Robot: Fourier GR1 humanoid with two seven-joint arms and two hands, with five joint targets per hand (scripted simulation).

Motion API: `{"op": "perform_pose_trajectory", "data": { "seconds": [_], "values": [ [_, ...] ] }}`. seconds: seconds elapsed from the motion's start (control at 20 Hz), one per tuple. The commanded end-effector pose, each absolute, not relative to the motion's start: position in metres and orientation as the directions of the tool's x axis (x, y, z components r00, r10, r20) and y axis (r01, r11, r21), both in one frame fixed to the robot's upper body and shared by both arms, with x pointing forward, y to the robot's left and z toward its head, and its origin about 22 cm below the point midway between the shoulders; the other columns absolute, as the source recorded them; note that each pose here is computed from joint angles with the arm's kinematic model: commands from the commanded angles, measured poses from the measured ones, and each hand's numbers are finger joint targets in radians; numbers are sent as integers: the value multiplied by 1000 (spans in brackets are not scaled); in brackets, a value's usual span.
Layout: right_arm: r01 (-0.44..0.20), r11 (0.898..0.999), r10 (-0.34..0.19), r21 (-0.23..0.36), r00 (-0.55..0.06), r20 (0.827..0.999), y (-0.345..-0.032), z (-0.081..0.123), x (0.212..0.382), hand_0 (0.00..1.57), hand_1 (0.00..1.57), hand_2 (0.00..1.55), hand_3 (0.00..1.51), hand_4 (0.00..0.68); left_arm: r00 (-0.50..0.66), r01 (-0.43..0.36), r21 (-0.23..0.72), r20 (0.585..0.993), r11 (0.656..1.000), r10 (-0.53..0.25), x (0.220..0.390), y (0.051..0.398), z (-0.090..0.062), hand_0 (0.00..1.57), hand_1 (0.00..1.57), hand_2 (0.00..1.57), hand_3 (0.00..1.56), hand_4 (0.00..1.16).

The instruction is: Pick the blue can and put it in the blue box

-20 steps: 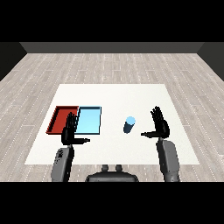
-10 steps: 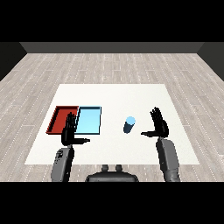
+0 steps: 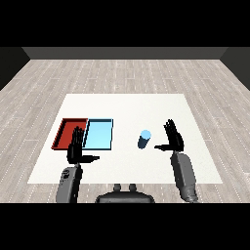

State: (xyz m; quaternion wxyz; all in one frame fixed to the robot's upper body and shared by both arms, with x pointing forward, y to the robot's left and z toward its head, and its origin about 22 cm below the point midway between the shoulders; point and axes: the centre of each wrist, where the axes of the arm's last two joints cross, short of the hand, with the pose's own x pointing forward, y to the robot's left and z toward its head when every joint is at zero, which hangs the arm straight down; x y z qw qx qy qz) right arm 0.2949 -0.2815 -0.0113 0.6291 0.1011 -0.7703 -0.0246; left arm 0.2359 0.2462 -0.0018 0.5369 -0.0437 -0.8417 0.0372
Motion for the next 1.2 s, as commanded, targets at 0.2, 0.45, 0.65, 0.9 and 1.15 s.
{"op": "perform_pose_trajectory", "data": {
  "seconds": [0.2, 0.45, 0.65, 0.9, 1.15],
  "values": [
    [-111, 973, -217, 204, -122, 969, -249, -30, 298, 0, 0, 0, 0, 0, -422, 29, -136, 896, 990, 136, 255, 249, 5, 0, 0, 0, 0, 0],
    [-104, 970, -228, 219, -84, 970, -246, -57, 301, 0, 0, 0, 0, 0, -442, 36, -145, 885, 989, 146, 246, 234, 18, 0, 0, 0, 0, 0],
    [-127, 969, -223, 212, -83, 971, -233, -47, 297, 0, 0, 0, 0, 0, -427, 36, -112, 897, 993, 117, 245, 267, -8, 0, 0, 0, 0, 0],
    [-98, 968, -239, 233, -52, 970, -248, -64, 281, 0, 0, 0, 0, 0, -440, 13, -122, 891, 992, 115, 241, 250, 1, 0, 0, 0, 0, 0],
    [-122, 964, -246, 237, -60, 967, -236, -53, 301, 0, 0, 0, 0, 0, -443, 11, -115, 890, 993, 108, 245, 254, 11, 0, 0, 0, 0, 0]
  ]
}}
